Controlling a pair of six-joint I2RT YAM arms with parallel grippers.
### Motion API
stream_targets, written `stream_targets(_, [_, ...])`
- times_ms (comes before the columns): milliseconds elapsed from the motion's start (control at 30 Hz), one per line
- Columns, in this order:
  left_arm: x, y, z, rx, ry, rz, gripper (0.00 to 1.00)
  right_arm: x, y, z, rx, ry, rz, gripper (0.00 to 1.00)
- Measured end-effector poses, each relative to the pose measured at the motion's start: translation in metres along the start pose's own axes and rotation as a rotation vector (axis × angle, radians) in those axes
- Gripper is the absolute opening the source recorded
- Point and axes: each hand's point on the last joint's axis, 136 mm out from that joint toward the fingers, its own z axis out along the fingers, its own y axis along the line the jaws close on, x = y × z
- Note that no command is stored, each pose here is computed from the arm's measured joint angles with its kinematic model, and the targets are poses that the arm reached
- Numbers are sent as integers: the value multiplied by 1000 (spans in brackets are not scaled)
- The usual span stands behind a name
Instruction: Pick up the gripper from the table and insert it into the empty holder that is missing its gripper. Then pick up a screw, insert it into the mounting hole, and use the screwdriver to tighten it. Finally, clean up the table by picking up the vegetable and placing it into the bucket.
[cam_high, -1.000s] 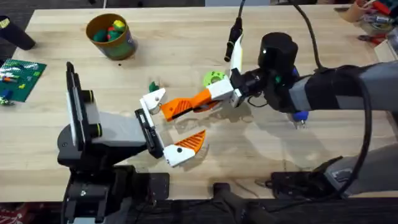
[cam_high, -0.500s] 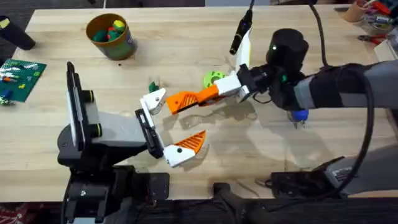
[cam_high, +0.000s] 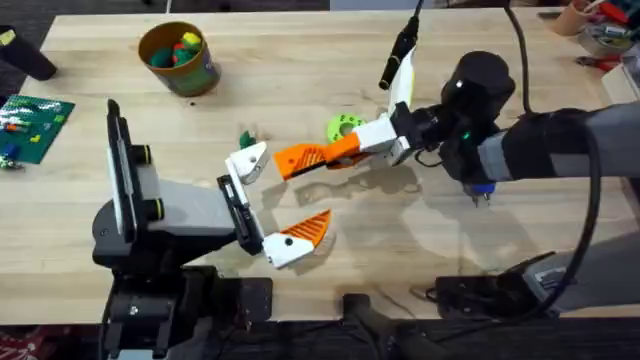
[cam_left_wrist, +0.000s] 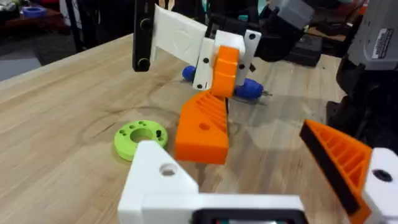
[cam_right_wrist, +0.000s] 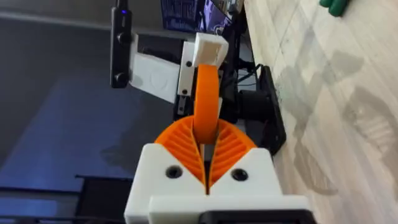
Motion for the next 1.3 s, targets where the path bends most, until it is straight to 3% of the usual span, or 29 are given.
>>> stream_targets(1300, [0, 0, 0, 0, 0, -1, 986, -5, -4, 19, 8, -36, 55, 17])
